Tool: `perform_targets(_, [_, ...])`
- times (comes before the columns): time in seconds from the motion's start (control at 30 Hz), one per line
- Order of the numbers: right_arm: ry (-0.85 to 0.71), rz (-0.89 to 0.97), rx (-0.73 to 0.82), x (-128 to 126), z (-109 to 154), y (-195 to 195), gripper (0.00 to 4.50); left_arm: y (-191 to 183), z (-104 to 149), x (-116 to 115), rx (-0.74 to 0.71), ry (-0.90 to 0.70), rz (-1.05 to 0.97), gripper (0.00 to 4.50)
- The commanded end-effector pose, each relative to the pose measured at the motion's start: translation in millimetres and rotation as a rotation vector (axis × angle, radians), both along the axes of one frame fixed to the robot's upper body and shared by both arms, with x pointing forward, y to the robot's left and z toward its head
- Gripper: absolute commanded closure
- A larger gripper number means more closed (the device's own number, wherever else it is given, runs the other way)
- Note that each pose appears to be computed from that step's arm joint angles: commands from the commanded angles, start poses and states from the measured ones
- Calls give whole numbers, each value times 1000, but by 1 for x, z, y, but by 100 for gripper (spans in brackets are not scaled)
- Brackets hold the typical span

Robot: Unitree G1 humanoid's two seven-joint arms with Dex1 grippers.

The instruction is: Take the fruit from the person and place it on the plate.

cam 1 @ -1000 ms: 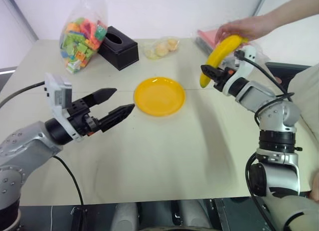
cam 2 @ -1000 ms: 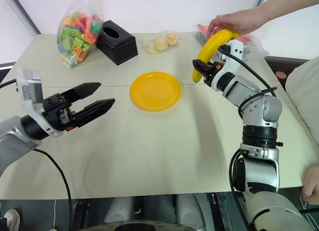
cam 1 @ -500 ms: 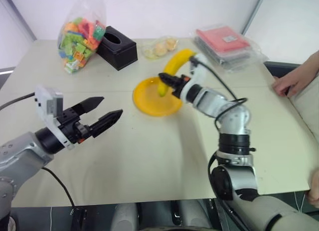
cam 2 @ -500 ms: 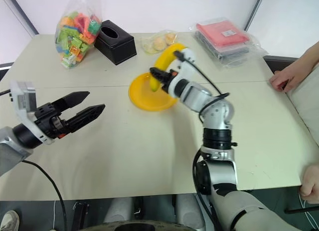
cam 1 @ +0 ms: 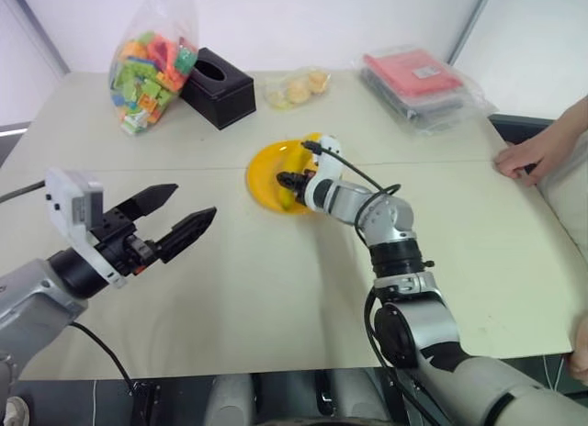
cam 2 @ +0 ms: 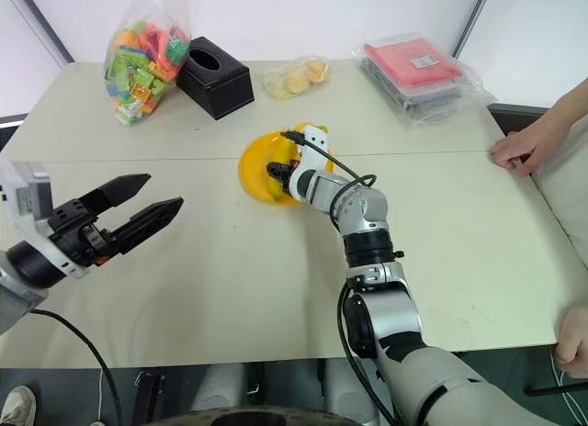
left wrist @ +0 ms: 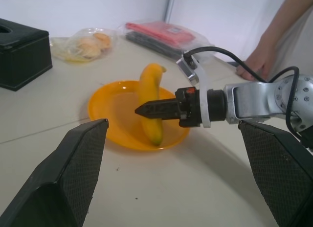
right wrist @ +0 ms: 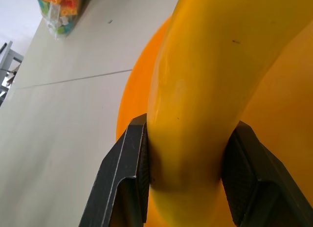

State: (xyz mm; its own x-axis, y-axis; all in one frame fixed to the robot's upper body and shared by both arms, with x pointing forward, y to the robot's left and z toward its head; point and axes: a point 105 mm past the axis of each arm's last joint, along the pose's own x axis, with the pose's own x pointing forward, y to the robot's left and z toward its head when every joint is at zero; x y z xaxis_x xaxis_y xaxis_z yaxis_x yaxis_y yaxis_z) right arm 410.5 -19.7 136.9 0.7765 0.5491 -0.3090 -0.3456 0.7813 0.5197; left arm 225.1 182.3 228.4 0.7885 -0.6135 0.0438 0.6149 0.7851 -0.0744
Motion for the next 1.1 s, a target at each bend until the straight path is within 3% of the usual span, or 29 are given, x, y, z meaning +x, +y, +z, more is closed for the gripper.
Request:
perform_targets(0.03, [-42,-5,7,3,12,0,209,-5,10,-5,6,-55,-14,0])
perform_targets(0.17, [-47,10,15,2,16,0,22,-6,11,-2,3,-58,-19,0])
perform_targets(0.2, [-49,16,23,1,17,0,10,-6,11,-2,3,-58,-19,0])
perform_targets(0.27, [-69,34,33,0,25,-1,10,-6,11,-1,3,-57,-23,0])
perform_targets(0.4, [-228,160,65,-14,66,-20,10,-6,12,-2,7,-58,-30,0])
perform_targets(0.53, [-585,367,-102,-61,110,-80,10,0,12,-1,27,-53,-27,0])
perform_targets(0.63, [-649,441,-223,-88,111,-119,10,3,11,0,35,-49,-27,0])
perform_targets(0.8, [-564,513,-276,-113,93,-151,10,4,11,2,40,-52,-33,0])
perform_targets(0.93, [-544,565,-302,-125,83,-152,10,5,11,4,38,-53,-36,0])
perform_targets(1.1, [-579,563,-279,-124,89,-146,10,2,11,5,55,-57,-48,0])
